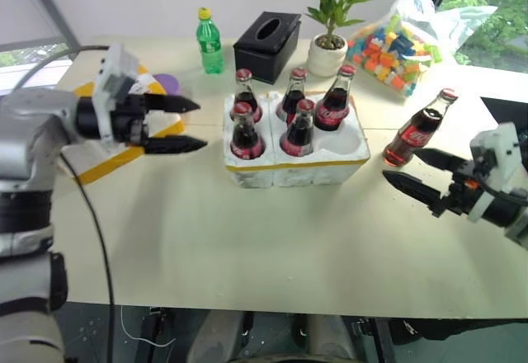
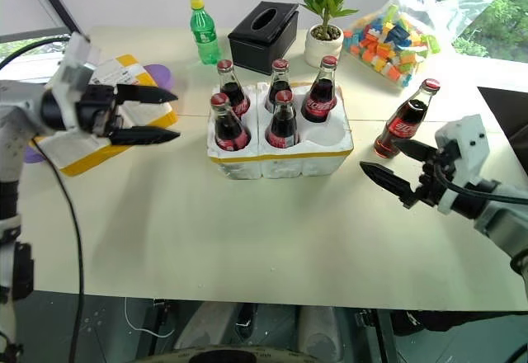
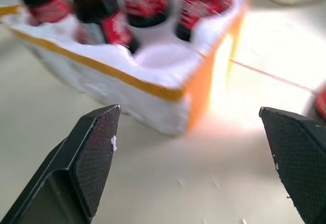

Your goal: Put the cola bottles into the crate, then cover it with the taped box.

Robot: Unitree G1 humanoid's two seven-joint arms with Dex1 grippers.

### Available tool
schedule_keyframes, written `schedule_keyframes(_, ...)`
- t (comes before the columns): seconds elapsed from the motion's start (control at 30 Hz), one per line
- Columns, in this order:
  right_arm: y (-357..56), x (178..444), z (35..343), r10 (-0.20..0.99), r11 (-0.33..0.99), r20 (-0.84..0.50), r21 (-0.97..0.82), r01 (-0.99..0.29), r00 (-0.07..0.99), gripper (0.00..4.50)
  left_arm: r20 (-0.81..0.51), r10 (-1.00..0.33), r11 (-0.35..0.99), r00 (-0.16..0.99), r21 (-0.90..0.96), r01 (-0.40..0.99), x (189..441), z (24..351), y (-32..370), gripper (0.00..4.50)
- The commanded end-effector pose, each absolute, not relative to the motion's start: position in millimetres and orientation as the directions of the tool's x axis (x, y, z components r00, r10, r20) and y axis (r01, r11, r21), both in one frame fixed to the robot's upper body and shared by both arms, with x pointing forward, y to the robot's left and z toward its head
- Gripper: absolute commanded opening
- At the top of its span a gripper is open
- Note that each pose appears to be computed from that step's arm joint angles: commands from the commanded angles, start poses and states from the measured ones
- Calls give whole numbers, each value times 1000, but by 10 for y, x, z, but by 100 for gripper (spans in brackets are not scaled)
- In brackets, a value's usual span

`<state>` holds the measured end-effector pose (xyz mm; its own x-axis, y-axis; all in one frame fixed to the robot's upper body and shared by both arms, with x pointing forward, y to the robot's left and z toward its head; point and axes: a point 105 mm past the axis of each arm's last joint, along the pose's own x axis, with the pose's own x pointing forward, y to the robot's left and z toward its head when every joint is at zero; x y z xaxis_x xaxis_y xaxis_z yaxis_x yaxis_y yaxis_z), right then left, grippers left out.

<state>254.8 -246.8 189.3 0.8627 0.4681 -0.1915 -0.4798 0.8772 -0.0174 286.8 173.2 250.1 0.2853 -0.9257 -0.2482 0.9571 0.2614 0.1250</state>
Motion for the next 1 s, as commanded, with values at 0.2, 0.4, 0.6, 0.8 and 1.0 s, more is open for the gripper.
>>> schedule_keyframes(0.2,-2804,2733,1793,144,990,-97,1,-144,985,450,-189,-913,346,361,112,932,2504,2324,1501,448)
schedule_keyframes(0.4,-2867,3066,1763,108,993,-59,50,-105,992,450,-146,-899,401,413,104,910,2470,2228,1364,448)
schedule_keyframes(0.6,-2950,3394,1753,96,994,-39,55,-94,995,450,-124,-894,419,430,108,902,2435,2233,1305,448)
schedule_keyframes(0.8,-2945,3567,1751,115,992,-34,51,-113,993,450,-113,-892,426,438,114,898,2426,2273,1293,448)
schedule_keyframes(1.0,-2910,3732,1732,120,991,-23,68,-118,993,450,-112,-890,429,441,121,895,2431,2293,1293,448)
